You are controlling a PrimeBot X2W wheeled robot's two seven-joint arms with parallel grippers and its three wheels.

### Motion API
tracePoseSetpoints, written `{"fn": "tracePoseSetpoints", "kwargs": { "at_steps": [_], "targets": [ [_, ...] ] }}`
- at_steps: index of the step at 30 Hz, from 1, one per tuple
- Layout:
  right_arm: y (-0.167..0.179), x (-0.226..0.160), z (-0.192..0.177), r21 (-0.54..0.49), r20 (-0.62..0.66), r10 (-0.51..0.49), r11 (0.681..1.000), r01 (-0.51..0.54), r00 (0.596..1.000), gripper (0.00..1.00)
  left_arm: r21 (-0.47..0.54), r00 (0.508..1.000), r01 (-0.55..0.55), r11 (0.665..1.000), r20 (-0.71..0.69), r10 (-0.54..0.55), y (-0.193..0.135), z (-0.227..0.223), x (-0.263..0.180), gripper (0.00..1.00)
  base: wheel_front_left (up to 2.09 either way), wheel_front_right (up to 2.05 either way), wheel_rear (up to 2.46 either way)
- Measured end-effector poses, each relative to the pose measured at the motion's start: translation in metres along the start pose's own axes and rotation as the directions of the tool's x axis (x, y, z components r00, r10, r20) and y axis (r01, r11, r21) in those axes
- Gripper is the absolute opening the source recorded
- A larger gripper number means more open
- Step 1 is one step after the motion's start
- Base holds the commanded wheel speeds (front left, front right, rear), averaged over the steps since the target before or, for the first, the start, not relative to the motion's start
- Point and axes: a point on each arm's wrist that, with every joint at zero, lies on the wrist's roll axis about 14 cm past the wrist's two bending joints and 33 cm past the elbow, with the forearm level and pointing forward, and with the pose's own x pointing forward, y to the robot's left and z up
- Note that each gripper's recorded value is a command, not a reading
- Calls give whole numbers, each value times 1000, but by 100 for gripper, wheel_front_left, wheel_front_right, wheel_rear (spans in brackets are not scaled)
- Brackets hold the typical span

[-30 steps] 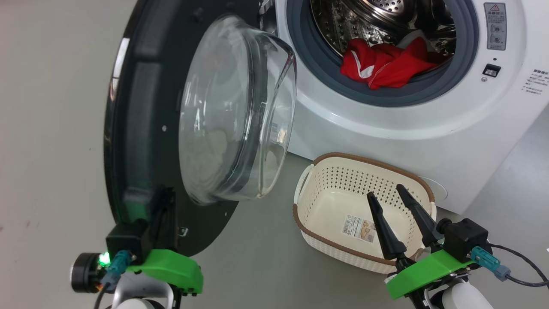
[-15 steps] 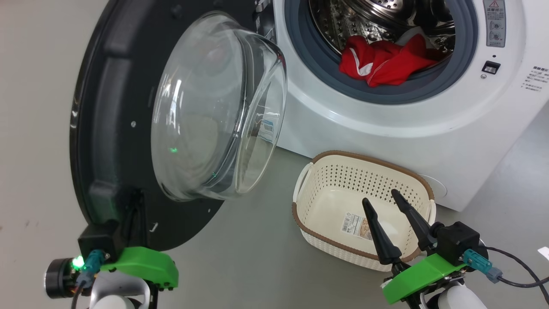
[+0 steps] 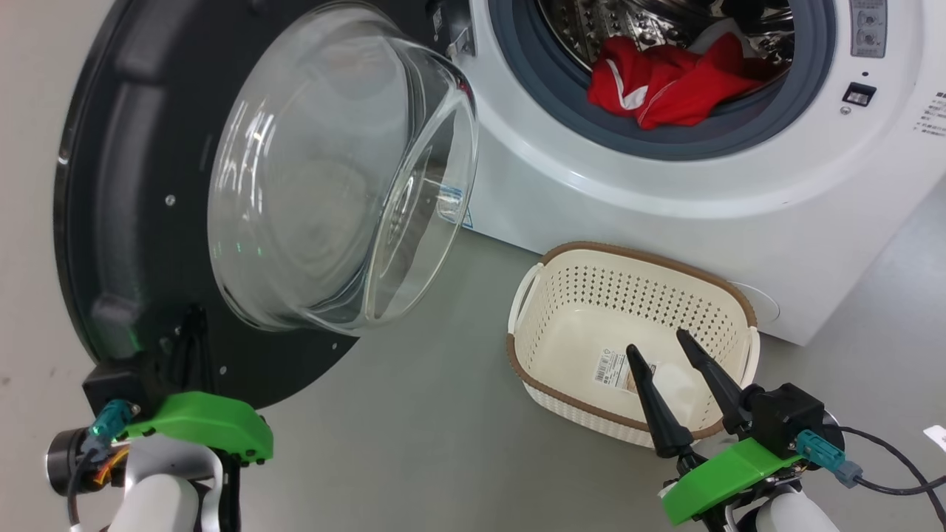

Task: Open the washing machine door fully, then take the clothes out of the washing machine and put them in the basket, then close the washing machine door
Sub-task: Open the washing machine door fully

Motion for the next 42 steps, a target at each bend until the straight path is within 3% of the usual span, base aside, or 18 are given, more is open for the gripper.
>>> {"fn": "tracePoseSetpoints", "kwargs": {
  "at_steps": [20,42],
  "targets": [
    [-10,7,-14,-24,-32,-4,1000,3,999,100,-14,995,-102,995,7,102,31,2,35,0,0,0,0],
    [-9,6,-23,-36,-55,12,999,-14,998,100,19,991,-130,991,8,130,51,6,54,0,0,0,0]
  ]
}}
